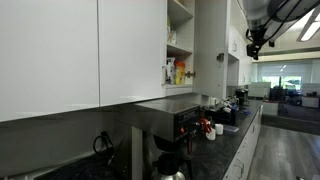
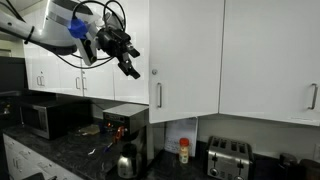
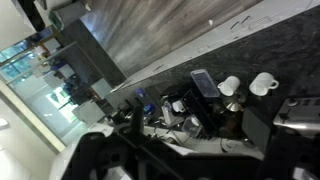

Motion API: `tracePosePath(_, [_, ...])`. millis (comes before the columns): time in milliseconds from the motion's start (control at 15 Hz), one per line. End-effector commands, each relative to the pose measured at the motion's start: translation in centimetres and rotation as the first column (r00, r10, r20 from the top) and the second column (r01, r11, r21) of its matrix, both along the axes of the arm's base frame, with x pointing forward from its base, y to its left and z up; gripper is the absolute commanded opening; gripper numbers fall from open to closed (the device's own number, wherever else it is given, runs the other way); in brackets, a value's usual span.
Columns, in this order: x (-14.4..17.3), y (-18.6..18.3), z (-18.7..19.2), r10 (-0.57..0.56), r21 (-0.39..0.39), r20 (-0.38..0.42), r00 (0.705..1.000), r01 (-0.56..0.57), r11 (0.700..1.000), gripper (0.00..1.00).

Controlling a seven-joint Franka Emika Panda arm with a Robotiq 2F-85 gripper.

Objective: Open the top right cabinet

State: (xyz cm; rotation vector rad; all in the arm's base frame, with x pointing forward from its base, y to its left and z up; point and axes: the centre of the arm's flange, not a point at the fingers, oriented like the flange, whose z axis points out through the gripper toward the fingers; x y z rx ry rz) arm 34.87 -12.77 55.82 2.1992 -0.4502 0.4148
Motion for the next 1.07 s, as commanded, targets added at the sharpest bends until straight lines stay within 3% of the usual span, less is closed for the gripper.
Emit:
tracePosePath(0, [-2.6,0.8,1.5,0.112,0.149,-0.077,0.991,-0.1,0.984,1.0])
tracePosePath(333, [-3.8,1.4,2.8,0.28,0.367,-0.137,0.95,-0.214,0.905,1.0])
tracePosePath(600, [-4.3,1.9,3.0,0.405,0.522,-0.179,0.897,-0.262,0.811,1.0])
tracePosePath(800, [-4.5,2.3,3.2,0.479,0.598,-0.146,0.866,-0.309,0.74,1.0])
tracePosePath(933, [-4.5,2.5,3.3,0.48,0.615,-0.15,0.864,-0.299,0.73,1.0])
tracePosePath(1000, [-4.6,2.7,2.8,0.458,0.58,-0.135,0.879,-0.305,0.755,1.0])
